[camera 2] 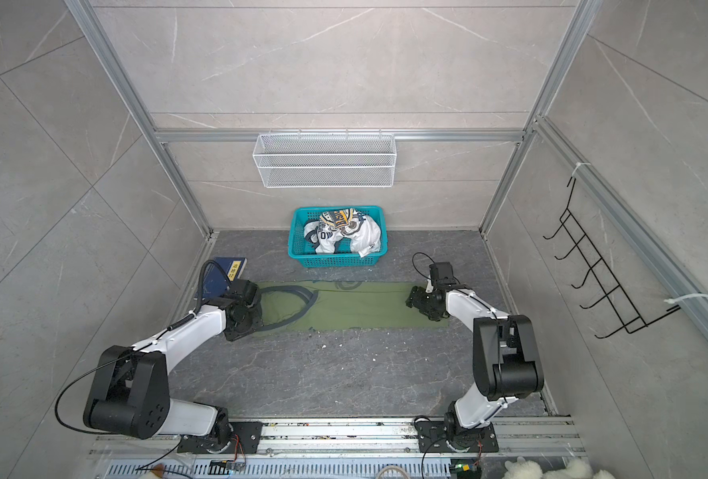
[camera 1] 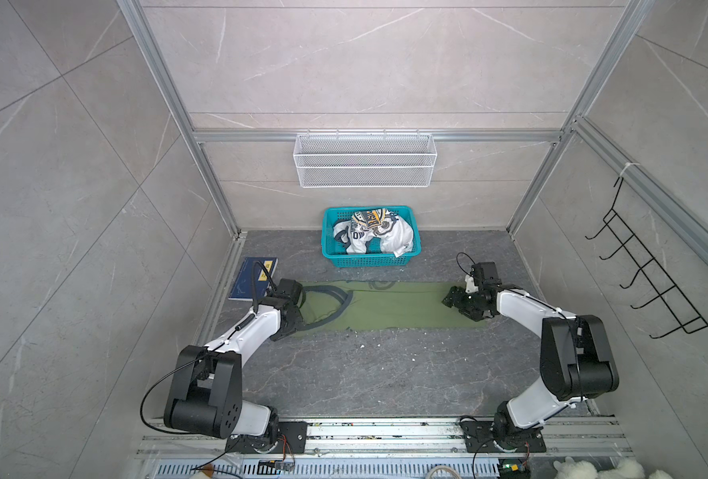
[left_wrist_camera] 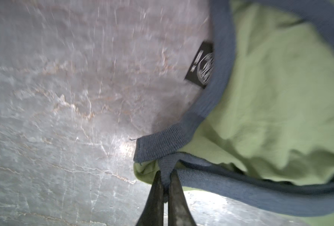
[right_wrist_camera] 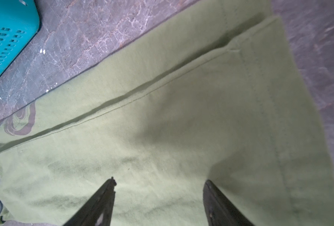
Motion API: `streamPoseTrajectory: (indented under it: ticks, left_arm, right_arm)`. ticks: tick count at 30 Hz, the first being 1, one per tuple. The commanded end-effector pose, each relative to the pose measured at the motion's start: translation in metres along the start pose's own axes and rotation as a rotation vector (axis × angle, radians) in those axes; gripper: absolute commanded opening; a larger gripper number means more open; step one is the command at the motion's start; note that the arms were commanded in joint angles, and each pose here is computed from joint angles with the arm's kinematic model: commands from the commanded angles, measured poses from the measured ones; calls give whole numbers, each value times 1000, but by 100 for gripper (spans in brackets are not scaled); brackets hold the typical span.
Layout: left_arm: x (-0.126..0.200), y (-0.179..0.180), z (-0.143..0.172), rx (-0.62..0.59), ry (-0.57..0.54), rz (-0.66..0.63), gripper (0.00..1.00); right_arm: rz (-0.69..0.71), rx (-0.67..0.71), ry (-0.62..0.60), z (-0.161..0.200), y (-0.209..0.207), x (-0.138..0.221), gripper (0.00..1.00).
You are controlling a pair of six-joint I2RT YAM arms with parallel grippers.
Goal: Fold and stack tank tops
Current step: Smooth out the tank top at the center of the table.
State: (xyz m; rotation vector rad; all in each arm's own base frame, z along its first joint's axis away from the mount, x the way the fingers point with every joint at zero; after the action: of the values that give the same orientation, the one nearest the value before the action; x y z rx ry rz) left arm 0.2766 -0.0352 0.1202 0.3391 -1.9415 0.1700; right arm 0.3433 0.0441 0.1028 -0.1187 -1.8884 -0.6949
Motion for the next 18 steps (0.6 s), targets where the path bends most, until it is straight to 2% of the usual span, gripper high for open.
streamPoseTrajectory:
  ticks: [1,5,8,15,18]
  left_arm:
    - [23,1,-26,25,-84,34,3]
    - [19,2,-43,71,-61,46,3]
    - [7,6,-49,117,-1,52,3]
    - [-22,24,-44,201,103,44,4]
    - [-28,27,-38,214,133,43,7]
  right_arm:
    - [59,1,-12,-1,-6,4,73]
    - [76,-3,-5,0,-9,0,73]
    - [83,-1,-9,-1,-10,0,73]
    - [139,-11,-8,-3,-17,-5,73]
    - [158,-21,-7,-3,-20,-8,73]
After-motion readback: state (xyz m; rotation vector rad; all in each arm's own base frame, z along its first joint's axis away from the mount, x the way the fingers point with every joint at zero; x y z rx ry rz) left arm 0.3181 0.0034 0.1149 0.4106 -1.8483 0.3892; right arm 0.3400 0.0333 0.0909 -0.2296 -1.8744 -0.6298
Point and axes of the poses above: each gripper's point midway between its finger pads, its own x axis back along the fingers, its own y axis along the line the jaws close on, z = x × y, the point moved 6 cm from there along x, back along the fingers, and after that the axes turned 8 degrees about -x, right-handed, at the moved point
